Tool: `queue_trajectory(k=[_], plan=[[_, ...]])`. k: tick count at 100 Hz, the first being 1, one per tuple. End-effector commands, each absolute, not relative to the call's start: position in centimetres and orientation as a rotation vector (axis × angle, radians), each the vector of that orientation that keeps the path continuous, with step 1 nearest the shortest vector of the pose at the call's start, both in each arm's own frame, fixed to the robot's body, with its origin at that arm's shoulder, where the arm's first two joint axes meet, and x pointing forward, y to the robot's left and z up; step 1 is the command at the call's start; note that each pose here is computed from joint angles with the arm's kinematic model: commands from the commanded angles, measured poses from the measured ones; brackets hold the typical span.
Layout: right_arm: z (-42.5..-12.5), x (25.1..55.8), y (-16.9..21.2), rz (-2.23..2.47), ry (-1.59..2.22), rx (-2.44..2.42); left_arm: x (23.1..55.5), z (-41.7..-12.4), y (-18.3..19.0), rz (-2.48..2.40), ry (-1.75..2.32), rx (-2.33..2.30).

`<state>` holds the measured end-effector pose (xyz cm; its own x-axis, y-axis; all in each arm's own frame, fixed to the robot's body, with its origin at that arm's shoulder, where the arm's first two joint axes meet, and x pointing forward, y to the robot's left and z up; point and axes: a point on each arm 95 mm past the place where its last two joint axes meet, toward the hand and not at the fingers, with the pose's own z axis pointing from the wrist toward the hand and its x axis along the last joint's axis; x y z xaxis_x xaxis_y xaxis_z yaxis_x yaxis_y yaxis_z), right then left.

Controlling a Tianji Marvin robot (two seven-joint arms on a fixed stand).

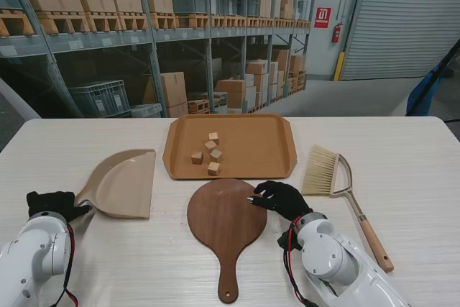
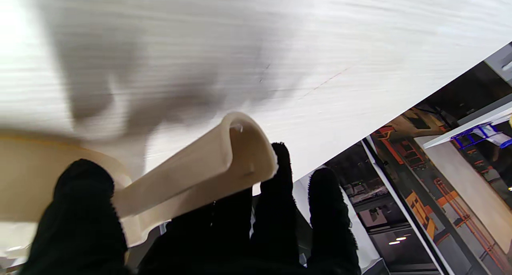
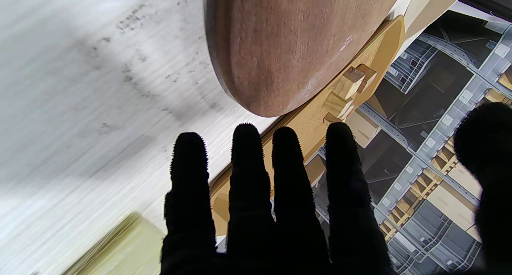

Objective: Sweep wood blocks off a wooden cutting board into a dustpan and pour them into a container

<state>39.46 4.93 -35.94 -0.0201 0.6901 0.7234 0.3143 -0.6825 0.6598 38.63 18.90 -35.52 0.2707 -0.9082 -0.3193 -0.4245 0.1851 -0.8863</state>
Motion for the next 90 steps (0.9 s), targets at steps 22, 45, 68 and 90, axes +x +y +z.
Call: queue_trajectory(k=[22,45,68,90], plan=[[-35.9,39.2,5.1,1.758,1.072,1.957,37.7,-32.8,18.8,-0.602,1.362,-1.392],[-34.5,40.0,5.0,1.777,1.064,1.909,38.5,-29.7,16.7,-0.819,1.309,-1.348],[-32.2,41.6,5.4,1.799,1.077,1.843,41.8,-26.7,11.3,-1.241,1.209,-1.374],[-30.6,42.8,6.4,1.823,1.060,1.824,44.7,-25.5,5.3,-1.546,1.228,-1.456]])
